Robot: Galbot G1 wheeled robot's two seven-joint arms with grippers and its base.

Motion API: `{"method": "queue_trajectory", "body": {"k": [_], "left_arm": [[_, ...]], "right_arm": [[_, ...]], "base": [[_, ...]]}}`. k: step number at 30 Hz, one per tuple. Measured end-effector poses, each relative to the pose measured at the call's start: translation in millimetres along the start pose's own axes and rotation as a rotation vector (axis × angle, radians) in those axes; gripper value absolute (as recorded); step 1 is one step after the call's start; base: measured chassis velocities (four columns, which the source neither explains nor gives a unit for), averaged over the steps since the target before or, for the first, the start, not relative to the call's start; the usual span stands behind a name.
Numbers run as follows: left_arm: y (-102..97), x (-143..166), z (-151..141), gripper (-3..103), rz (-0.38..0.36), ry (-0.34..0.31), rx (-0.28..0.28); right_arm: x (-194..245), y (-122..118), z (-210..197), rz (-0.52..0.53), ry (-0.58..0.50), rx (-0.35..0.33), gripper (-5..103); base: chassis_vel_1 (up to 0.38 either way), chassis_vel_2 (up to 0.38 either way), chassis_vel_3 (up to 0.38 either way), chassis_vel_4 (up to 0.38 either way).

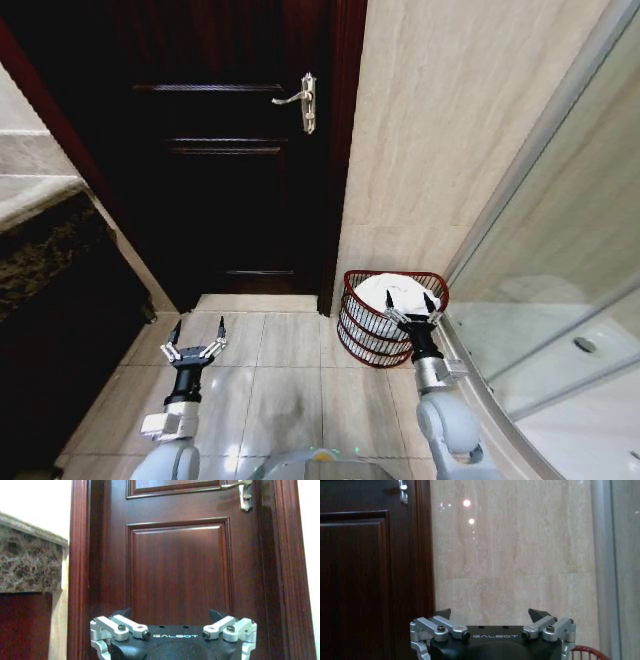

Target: Discard the used towel into the hamper.

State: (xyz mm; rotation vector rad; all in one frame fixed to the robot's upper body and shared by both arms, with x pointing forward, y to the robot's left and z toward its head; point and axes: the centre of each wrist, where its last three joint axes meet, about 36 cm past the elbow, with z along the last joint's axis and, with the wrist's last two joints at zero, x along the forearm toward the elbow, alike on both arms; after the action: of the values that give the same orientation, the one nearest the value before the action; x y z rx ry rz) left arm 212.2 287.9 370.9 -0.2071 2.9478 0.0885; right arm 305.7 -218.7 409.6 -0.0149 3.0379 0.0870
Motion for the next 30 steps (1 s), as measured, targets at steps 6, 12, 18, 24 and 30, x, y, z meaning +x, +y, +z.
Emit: {"method": "queue_trajectory", "body": {"k": [6, 12, 18, 24, 30], "left_arm": [[-3.9, 0, 0, 100, 0.02, 0.008, -0.005], [-5.0, 1, 6, 100, 0.035, 0.012, -0.034], [-2.2, 4, 8, 100, 0.028, 0.006, -0.042], [-0.5, 5, 7, 100, 0.023, 0.022, -0.041], [-1.2, 6, 8, 100, 0.028, 0.029, -0.04]], "right_arm": [[-1, 8, -5, 0.024, -0.018, -0.018, 100], [-3, 17, -7, 0.028, -0.031, -0.031, 100], [-4, 27, 1, 0.034, -0.027, -0.039, 100], [-5, 29, 5, 0.034, -0.023, -0.035, 100], [-5, 28, 7, 0.033, -0.022, -0.029, 100]], "base": [[0.0, 0.0, 0.0, 0.0], [0.0, 0.0, 0.0, 0.0], [0.0, 0.0, 0.0, 0.0], [0.0, 0.0, 0.0, 0.0], [0.0, 0.0, 0.0, 0.0]]}}
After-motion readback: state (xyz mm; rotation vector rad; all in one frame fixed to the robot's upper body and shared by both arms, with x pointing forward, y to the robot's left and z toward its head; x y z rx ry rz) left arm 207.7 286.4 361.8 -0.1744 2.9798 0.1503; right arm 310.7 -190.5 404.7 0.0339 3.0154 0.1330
